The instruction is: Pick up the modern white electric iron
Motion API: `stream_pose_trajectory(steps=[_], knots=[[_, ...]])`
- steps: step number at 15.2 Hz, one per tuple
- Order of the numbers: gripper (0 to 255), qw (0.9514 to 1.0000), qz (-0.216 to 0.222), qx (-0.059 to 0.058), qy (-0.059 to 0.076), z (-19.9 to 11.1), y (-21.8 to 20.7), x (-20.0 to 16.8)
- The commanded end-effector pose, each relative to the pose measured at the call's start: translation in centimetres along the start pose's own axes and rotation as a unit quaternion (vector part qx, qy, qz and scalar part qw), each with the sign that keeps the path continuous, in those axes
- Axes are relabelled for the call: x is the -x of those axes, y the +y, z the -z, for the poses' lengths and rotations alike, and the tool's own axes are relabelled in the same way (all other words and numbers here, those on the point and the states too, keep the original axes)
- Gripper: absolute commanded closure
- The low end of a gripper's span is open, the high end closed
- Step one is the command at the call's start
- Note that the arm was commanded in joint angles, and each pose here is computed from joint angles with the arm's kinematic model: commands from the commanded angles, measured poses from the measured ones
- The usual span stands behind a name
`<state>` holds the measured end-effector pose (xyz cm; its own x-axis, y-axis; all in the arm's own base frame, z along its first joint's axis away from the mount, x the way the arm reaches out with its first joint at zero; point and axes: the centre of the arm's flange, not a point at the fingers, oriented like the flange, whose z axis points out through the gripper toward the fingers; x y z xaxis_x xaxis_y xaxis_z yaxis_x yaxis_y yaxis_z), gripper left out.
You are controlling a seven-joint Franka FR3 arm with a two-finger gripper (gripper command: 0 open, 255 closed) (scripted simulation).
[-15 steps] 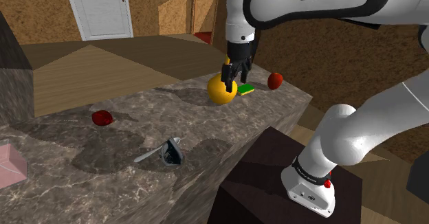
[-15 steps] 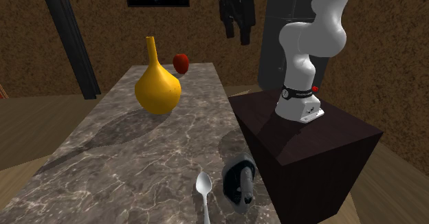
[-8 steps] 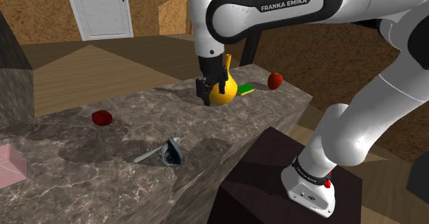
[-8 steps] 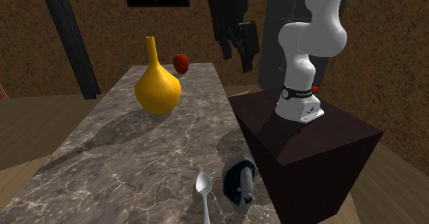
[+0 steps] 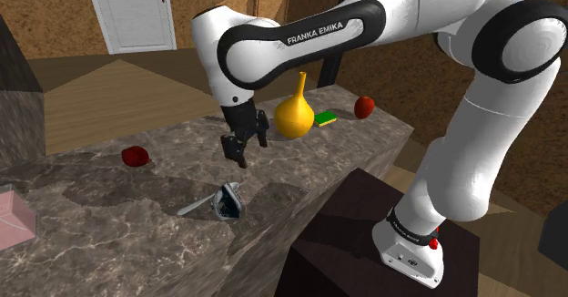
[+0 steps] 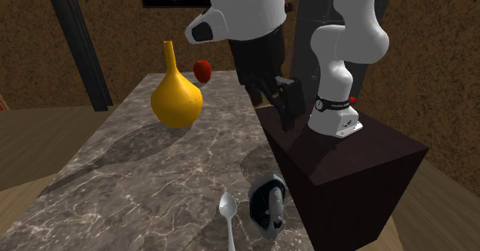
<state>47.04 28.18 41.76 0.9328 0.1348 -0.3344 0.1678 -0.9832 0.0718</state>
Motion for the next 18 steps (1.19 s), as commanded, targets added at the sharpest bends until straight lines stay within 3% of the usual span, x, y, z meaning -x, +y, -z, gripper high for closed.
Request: stream_pose_trajectory(steps=[1,5,15,16,18], knots=[[0,0.9999,0.012,0.006,-0.010,-0.7,-2.6,-1.7],[0,0.9987,0.035,0.018,-0.031,-2.6,-7.3,-4.5],[0,0.9987,0.036,0.018,-0.031,-6.4,-7.7,-5.9],[255,0.9987,0.036,0.018,-0.031,-6.4,-7.7,-5.9],[255,0.9987,0.036,0.018,-0.031,-6.4,-7.7,-5.9]])
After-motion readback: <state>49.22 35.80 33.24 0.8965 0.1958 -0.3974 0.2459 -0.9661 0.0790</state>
